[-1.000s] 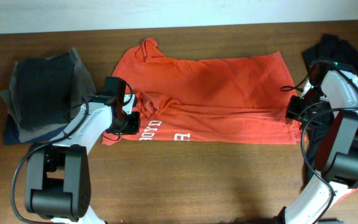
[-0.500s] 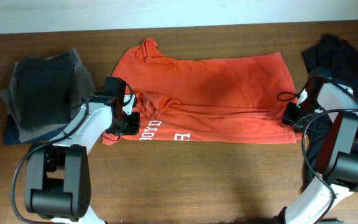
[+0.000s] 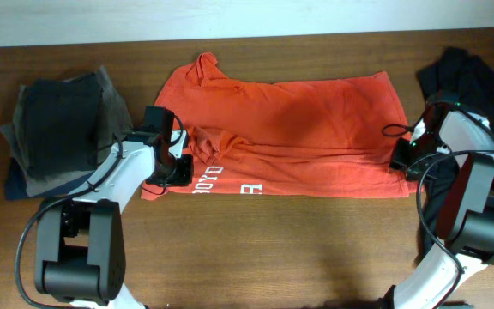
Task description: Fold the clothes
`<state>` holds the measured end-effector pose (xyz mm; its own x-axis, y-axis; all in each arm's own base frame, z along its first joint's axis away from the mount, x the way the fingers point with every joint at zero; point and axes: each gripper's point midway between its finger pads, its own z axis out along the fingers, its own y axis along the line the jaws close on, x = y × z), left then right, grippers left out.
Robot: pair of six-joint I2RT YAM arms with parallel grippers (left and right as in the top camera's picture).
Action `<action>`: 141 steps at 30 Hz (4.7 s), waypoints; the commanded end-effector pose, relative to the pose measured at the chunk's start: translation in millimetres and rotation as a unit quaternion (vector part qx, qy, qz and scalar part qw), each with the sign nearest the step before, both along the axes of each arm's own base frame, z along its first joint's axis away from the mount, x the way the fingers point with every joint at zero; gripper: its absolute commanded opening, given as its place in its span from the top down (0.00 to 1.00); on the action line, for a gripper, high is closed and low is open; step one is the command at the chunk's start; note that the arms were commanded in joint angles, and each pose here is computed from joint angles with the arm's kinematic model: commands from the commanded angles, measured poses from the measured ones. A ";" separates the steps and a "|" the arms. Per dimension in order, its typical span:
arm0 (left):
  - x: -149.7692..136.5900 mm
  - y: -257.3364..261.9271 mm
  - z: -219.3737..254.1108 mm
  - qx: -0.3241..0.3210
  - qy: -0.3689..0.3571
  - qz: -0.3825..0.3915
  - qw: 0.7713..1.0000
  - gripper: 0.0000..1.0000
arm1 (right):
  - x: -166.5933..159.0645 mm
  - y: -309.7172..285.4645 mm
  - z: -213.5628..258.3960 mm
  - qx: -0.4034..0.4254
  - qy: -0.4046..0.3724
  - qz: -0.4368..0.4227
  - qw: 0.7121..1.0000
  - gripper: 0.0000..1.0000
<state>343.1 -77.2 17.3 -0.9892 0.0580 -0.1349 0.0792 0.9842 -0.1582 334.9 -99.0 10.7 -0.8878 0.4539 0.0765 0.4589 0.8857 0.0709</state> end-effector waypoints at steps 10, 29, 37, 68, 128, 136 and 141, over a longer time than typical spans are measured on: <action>-5.7 1.7 -7.0 0.006 0.013 -0.006 1.000 0.72 | 19.3 -5.1 19.4 -0.007 -0.034 0.005 0.999 0.54; -6.6 1.9 -7.1 0.006 0.015 -0.006 1.000 0.71 | 15.4 -3.1 4.7 -0.004 -0.032 0.005 0.999 0.60; -6.7 1.9 -7.1 0.006 0.015 -0.006 1.000 0.72 | 13.8 -2.4 -4.0 -0.005 -0.035 0.005 0.999 0.65; -4.9 1.7 -6.9 0.006 0.012 -0.006 1.000 0.72 | 83.9 -26.6 66.2 -0.046 -0.154 0.003 0.987 0.87; -19.8 101.7 -0.8 0.188 -0.014 0.156 0.970 0.57 | -69.5 -3.2 3.2 -0.033 0.131 0.002 0.991 0.54; -13.7 100.5 24.8 0.140 -0.024 0.180 0.973 0.56 | -69.5 -3.2 3.2 -0.033 0.131 0.002 0.991 0.54; -3.6 85.1 70.5 0.082 -0.092 0.181 0.976 0.51 | -67.5 -2.3 2.7 -0.030 0.126 0.001 0.992 0.54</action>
<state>322.0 22.5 48.7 -0.9463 -0.2349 -0.2221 -0.2638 0.9582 0.1106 267.0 -99.6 9.5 -0.8438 0.4520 0.2894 0.4451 0.8906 -0.0932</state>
